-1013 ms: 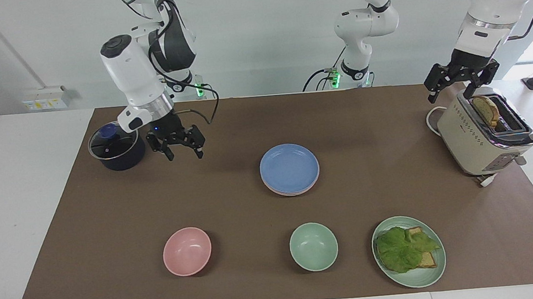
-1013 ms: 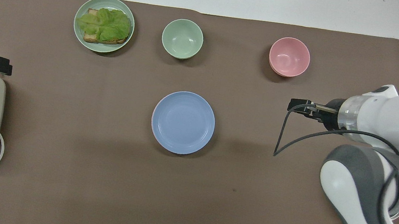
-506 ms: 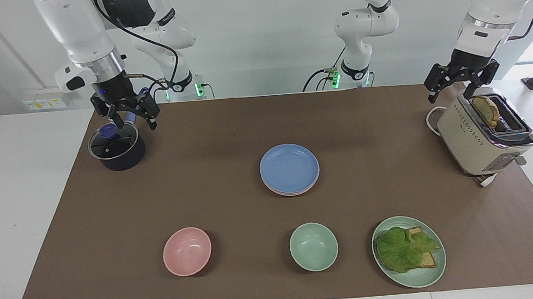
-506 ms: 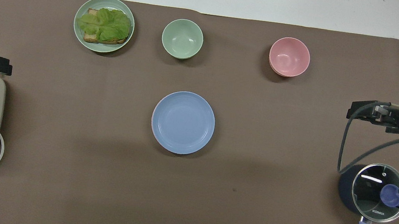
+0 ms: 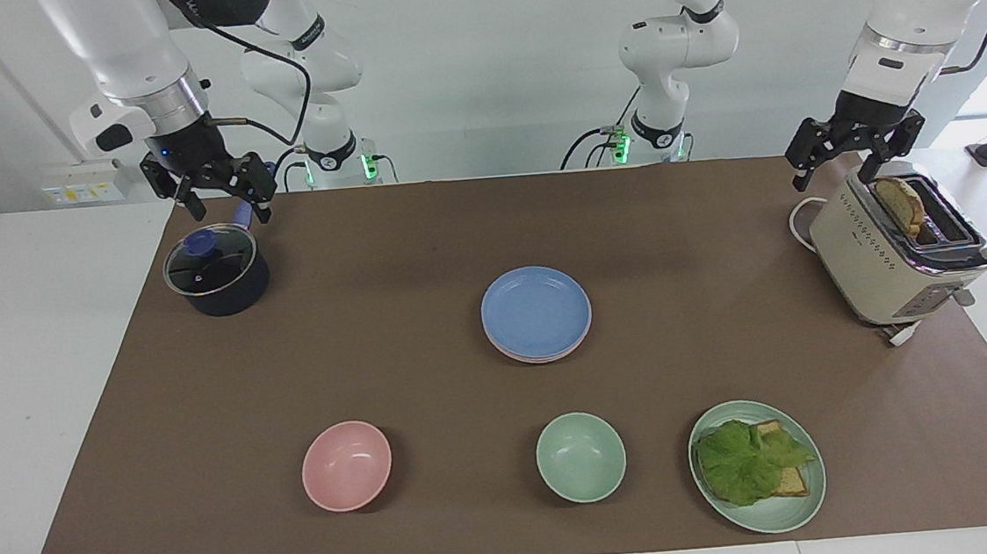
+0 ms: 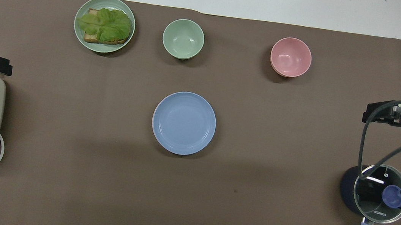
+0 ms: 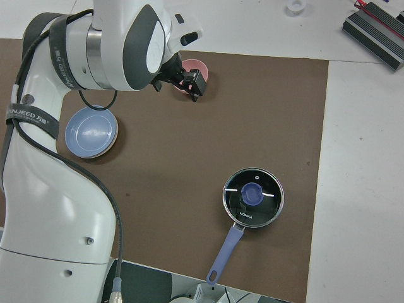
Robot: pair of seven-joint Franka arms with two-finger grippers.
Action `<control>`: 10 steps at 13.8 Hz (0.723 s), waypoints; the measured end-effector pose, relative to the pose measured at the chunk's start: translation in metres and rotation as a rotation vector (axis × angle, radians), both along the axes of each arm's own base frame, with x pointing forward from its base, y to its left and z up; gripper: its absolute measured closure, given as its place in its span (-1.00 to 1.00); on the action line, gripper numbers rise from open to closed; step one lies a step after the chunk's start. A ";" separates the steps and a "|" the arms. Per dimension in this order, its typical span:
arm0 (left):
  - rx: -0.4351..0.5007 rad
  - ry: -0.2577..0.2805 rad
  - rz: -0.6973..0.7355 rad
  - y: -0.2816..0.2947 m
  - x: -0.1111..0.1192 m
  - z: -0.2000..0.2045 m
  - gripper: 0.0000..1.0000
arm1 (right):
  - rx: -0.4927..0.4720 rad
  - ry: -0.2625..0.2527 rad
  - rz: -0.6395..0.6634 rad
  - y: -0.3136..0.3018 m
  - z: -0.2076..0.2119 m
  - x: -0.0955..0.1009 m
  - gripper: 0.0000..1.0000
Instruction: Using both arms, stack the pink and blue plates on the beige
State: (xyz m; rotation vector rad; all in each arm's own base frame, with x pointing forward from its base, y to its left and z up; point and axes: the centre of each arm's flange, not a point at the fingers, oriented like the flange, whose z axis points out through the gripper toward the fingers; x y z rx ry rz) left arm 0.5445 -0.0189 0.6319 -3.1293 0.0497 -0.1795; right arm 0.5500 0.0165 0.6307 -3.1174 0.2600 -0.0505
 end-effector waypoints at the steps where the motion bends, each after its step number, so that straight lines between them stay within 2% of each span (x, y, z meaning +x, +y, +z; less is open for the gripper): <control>1: 0.000 0.000 0.000 0.000 0.000 0.000 -1.00 | -0.007 0.001 0.009 0.000 -0.001 0.001 -1.00; 10: 0.000 0.000 0.000 0.000 0.000 0.000 -1.00 | -0.035 0.007 0.020 -0.002 0.001 0.001 -1.00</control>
